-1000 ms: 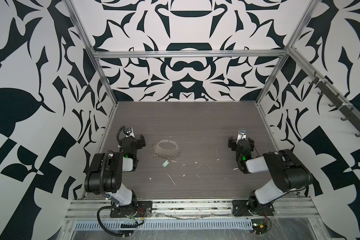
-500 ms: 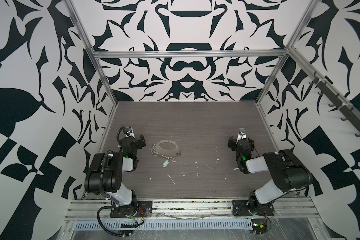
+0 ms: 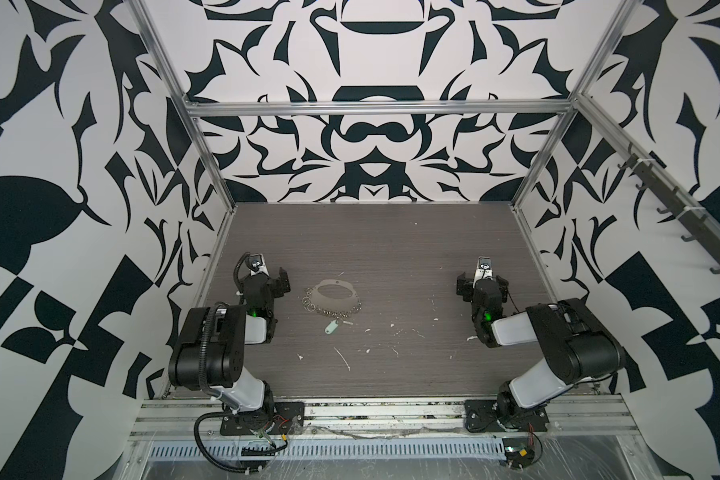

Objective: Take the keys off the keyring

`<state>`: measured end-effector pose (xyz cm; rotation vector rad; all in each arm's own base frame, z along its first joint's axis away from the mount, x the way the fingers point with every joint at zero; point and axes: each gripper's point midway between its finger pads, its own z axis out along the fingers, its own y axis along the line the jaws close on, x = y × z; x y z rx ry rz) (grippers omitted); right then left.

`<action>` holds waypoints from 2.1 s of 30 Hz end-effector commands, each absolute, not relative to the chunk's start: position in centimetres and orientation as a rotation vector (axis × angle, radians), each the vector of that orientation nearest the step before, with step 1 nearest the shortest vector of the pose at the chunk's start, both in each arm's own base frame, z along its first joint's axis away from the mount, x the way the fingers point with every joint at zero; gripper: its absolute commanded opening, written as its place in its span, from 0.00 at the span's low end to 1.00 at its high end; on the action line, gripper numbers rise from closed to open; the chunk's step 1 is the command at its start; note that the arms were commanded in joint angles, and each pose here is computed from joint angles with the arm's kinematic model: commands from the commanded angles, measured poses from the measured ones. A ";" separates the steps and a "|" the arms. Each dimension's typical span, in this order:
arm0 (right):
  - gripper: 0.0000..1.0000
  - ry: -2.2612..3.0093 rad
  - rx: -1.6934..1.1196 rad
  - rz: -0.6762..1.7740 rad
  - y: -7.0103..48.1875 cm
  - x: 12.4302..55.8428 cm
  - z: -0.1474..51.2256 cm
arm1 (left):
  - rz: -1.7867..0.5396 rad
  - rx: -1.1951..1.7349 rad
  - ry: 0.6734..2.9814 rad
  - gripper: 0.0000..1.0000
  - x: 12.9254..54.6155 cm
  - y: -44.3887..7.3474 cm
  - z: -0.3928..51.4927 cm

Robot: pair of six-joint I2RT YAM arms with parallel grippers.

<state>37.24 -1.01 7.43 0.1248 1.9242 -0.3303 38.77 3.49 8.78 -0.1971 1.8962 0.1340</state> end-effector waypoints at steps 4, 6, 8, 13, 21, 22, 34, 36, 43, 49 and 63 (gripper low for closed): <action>0.99 1.870 0.151 -0.328 -1.2 37.7 9.1 | 0.196 -0.265 1.873 0.99 39.0 4.6 12.3; 0.94 1.844 0.117 -0.308 -0.6 37.5 10.2 | 0.207 -0.269 1.896 0.99 39.1 4.5 13.8; 0.93 1.857 0.109 -0.313 -0.2 37.3 11.8 | 0.147 -0.277 1.942 0.99 39.2 3.8 15.1; 0.93 2.065 0.154 -0.119 2.2 37.3 14.3 | -0.093 -0.307 2.089 0.99 38.7 0.8 17.0; 0.94 2.231 0.157 0.516 14.8 36.0 16.4 | -0.599 -0.451 2.236 0.99 37.7 -6.0 13.7; 0.94 2.247 0.156 0.587 16.5 35.8 16.3 | -0.624 -0.455 2.248 0.99 37.6 -6.4 13.3; 0.94 2.368 0.166 1.211 32.2 33.5 11.9 | -0.714 -0.445 2.334 0.99 36.2 -8.2 11.1; 0.94 2.379 0.159 1.274 33.7 33.1 11.4 | -0.723 -0.448 2.349 0.99 35.9 -8.4 10.7; 0.81 2.437 0.031 1.274 36.8 31.1 10.0 | -0.729 -0.461 2.387 0.99 34.9 -8.4 9.8; 0.64 2.521 -0.302 0.900 36.8 29.0 8.8 | -0.726 -0.473 2.417 0.99 34.5 -8.4 9.6; 0.30 2.575 -0.569 0.761 41.4 25.9 8.2 | -0.700 -0.468 2.445 0.99 34.2 -8.2 9.1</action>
